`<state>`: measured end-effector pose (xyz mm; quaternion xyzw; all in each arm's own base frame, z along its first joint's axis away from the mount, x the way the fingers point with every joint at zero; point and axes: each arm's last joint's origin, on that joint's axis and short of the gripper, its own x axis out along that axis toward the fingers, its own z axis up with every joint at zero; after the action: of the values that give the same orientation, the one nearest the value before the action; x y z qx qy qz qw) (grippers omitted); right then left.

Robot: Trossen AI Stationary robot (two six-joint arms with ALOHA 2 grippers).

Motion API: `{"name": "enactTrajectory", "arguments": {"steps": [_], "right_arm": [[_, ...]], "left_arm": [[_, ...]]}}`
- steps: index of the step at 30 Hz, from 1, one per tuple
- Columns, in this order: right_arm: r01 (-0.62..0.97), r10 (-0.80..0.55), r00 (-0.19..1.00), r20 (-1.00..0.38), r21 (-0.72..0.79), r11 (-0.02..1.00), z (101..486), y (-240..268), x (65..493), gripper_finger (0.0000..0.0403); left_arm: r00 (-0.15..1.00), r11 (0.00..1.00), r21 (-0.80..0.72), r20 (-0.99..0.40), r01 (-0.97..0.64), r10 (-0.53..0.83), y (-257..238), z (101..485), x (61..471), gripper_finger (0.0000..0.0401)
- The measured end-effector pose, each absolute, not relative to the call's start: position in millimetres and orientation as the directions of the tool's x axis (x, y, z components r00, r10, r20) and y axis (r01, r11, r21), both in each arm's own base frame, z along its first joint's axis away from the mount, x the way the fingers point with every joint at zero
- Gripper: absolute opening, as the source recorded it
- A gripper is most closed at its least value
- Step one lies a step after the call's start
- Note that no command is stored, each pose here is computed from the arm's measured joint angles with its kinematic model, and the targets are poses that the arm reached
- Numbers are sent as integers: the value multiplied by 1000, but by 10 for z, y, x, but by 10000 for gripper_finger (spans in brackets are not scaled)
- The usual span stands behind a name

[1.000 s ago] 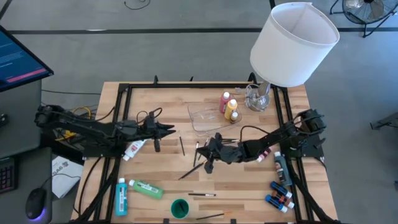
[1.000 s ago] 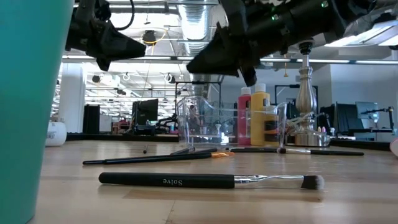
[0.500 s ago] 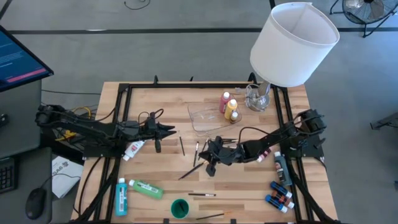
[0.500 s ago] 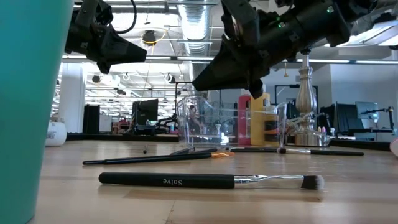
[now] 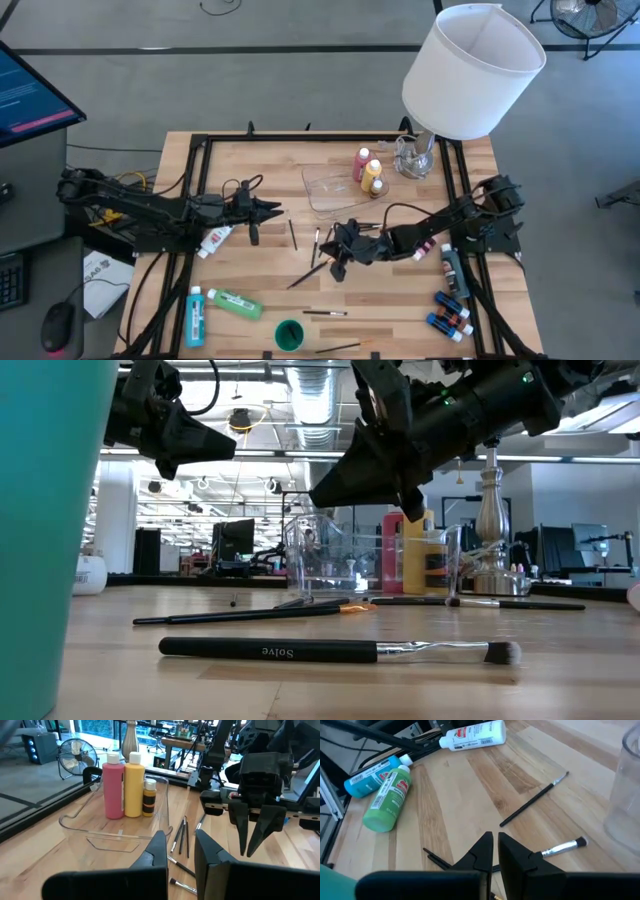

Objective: Pick & Place Paint Supplies
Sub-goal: Adjust the gold paintbrush on the table

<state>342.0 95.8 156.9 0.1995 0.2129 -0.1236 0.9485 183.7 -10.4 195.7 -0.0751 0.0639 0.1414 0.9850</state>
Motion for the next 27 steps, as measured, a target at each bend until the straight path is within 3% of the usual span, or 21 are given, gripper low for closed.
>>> {"name": "enactTrajectory", "arguments": {"steps": [6, 16, 22, 27], "right_arm": [[390, -183, 859, -479, 378, 840, 1541, 867, 3426, 21], [541, -252, 721, -645, 297, 787, 1366, 766, 3302, 3], [473, -212, 728, -651, 254, 844, 1363, 876, 3276, 4], [340, -52, 724, -688, 290, 895, 1352, 1022, 3241, 5]], "left_arm": [[951, 949, -129, -150, -288, 269, -104, 1955, 1837, 1], [951, 949, -128, -150, -289, 270, -104, 1954, 1836, 1], [951, 949, -128, -152, -290, 270, -104, 1953, 1836, 1], [951, 949, -127, -152, -290, 270, -104, 1952, 1836, 1]]}}
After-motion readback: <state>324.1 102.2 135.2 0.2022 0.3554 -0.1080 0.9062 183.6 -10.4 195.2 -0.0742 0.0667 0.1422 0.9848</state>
